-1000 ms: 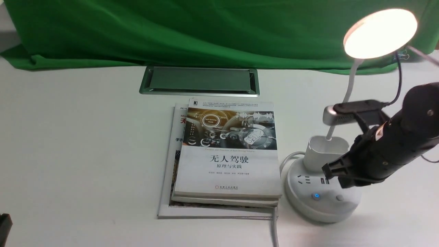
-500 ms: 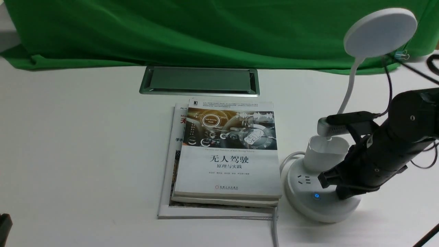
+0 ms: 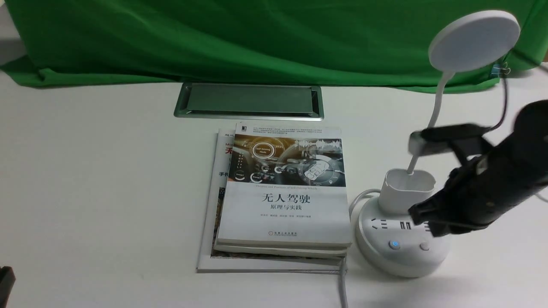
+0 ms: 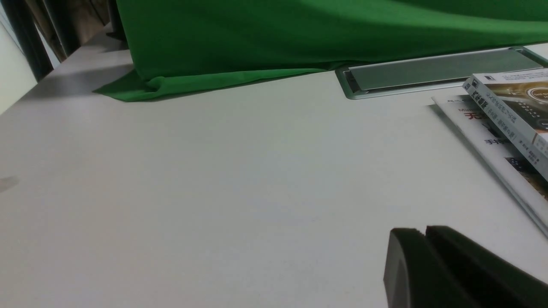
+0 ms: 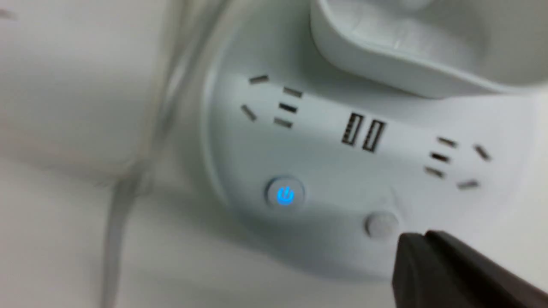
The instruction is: Turn off the desk lamp on the white desktop by hand.
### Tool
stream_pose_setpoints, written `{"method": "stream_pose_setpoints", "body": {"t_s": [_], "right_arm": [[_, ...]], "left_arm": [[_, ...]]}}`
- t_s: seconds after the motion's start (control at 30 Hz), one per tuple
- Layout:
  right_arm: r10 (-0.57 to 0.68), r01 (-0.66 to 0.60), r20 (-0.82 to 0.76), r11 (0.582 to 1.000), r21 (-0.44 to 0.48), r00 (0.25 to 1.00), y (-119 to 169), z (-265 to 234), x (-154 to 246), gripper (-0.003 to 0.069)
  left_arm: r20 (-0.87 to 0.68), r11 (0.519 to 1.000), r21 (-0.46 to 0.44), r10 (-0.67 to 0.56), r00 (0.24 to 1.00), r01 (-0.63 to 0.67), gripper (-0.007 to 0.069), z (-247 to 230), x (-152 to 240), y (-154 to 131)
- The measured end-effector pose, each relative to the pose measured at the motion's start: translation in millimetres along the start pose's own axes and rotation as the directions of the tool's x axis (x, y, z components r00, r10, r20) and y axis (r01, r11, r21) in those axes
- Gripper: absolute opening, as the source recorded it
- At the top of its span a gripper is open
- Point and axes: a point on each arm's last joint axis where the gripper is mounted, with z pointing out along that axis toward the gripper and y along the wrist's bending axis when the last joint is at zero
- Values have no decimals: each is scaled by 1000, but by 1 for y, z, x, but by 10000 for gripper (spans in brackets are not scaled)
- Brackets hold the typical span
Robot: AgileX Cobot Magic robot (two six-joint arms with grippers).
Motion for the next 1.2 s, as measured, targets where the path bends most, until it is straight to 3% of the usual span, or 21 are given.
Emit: {"method": "stream_pose_setpoints", "body": {"t_s": [0.4,0.73,0.97,1.2], "right_arm": [[-47,53,149,998,-36,988,15,-62,74,36],[-48,69,390,997,-42,920,15,-100,81,38],[-144,149,622,988,43,770,9,-130,96,39],[-169,31,790,982,187,589,-15,-107,166,35]], "left_arm": [[0,1000,0,-2,1000,2,20,0,0,0],[0,1000,0,-1,1000,1,20,0,0,0],[0,1000,0,-1,1000,1,20,0,0,0],[0,1000,0,0,1000,0,20,0,0,0]]}}
